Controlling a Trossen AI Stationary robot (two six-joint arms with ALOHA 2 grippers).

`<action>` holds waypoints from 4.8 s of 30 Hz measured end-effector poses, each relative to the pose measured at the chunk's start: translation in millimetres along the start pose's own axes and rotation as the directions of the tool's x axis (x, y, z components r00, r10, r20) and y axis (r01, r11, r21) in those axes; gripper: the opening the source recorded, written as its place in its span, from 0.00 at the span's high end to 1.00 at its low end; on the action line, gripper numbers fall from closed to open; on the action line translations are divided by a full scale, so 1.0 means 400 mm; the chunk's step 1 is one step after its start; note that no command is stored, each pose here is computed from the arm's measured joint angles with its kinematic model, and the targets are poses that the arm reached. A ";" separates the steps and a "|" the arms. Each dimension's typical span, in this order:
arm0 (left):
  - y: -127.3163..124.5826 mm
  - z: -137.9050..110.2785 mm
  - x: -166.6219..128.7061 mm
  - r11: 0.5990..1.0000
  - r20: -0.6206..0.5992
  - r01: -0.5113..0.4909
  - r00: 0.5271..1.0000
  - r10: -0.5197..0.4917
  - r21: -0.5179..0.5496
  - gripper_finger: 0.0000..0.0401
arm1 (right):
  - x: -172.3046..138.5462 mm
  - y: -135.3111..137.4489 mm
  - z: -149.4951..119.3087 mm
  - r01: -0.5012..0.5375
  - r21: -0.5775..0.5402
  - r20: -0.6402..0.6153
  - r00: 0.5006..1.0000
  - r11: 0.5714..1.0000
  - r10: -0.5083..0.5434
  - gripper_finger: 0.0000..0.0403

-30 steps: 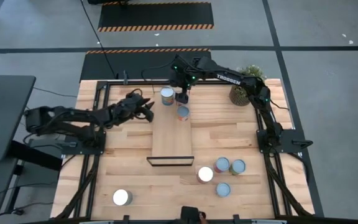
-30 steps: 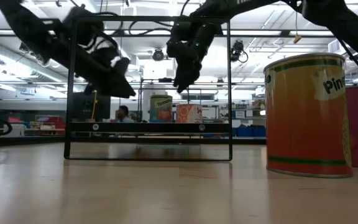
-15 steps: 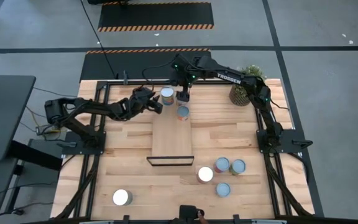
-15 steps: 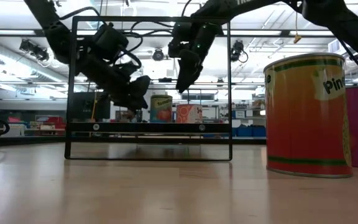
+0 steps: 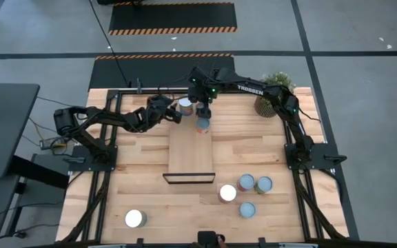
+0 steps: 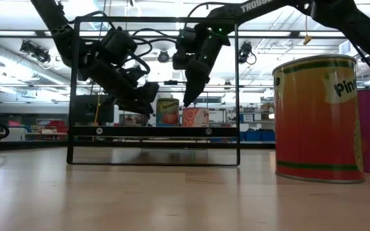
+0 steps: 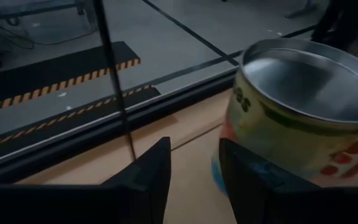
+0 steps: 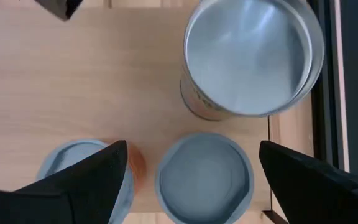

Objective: Pick and place cans onto a shelf
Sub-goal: Put the blue can on the shelf

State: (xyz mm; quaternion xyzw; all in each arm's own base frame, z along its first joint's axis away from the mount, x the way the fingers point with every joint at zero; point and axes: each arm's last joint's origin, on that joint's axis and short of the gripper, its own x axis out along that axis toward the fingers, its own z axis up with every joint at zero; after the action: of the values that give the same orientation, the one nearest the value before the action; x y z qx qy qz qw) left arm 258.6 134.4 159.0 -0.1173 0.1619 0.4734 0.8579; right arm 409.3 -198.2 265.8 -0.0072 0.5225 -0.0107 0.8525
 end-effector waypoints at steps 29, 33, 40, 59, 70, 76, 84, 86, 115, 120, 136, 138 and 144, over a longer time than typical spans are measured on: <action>-0.052 -0.014 -0.029 0.983 -0.030 0.165 0.986 -0.163 0.083 0.65 | 0.010 -0.008 0.021 0.001 -0.084 0.125 0.992 0.996 0.010 0.07; -0.060 -0.023 -0.035 0.980 -0.047 0.156 0.987 -0.151 0.124 0.65 | 0.011 -0.007 0.021 -0.002 -0.081 0.123 0.992 0.997 0.012 0.07; -0.046 -0.019 -0.052 0.979 -0.089 0.123 0.990 -0.109 0.161 0.65 | 0.013 0.009 0.027 0.016 -0.013 0.105 0.994 1.000 -0.015 0.07; -0.013 0.018 -0.070 0.993 -0.071 0.069 0.996 -0.063 0.092 0.65 | -0.067 0.034 -0.001 0.056 0.051 -0.016 0.998 0.997 -0.055 0.07; -0.004 0.021 -0.011 0.998 0.035 0.059 0.998 -0.059 0.001 0.65 | -0.042 0.007 -0.007 0.209 0.039 -0.019 0.978 0.977 -0.208 0.07; -0.011 0.019 -0.014 0.994 0.027 0.094 0.995 -0.095 0.050 0.65 | -0.021 0.000 -0.007 0.226 0.031 0.017 0.974 0.974 -0.227 0.07; -0.036 0.009 -0.031 0.990 0.023 0.094 0.995 -0.097 0.107 0.65 | -0.008 -0.005 0.000 0.246 0.027 0.068 0.966 0.969 -0.248 0.07; -0.037 0.011 -0.041 0.990 0.016 0.079 0.997 -0.082 0.117 0.65 | -0.008 -0.006 0.002 0.250 0.024 0.079 0.965 0.968 -0.252 0.07; -0.032 0.034 -0.101 0.988 -0.006 0.050 0.999 -0.049 0.147 0.65 | -0.011 -0.015 0.013 0.340 0.060 0.098 0.934 0.938 -0.345 0.07; -0.034 0.033 -0.103 0.988 -0.006 0.052 0.999 -0.051 0.148 0.65 | -0.011 0.004 0.020 0.374 0.056 0.070 0.923 0.926 -0.377 0.07; -0.033 0.026 -0.100 0.986 -0.027 0.048 0.999 -0.044 0.162 0.65 | -0.028 0.058 0.062 0.529 -0.097 0.075 0.848 0.843 -0.524 0.07; -0.031 0.024 -0.098 0.985 -0.032 0.045 0.999 -0.040 0.164 0.65 | -0.025 0.052 0.064 0.544 -0.091 0.091 0.839 0.834 -0.537 0.07; -0.016 0.027 -0.084 0.988 -0.032 0.016 0.999 -0.011 0.154 0.65 | -0.010 0.047 0.053 0.531 -0.098 0.084 0.847 0.841 -0.525 0.07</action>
State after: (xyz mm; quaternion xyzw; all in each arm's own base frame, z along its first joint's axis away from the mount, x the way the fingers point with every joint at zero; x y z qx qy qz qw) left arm 248.9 108.9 182.3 -0.0592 0.2105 0.4518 0.8649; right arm 426.5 -179.4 278.5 -0.2013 0.4770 -0.2140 0.8283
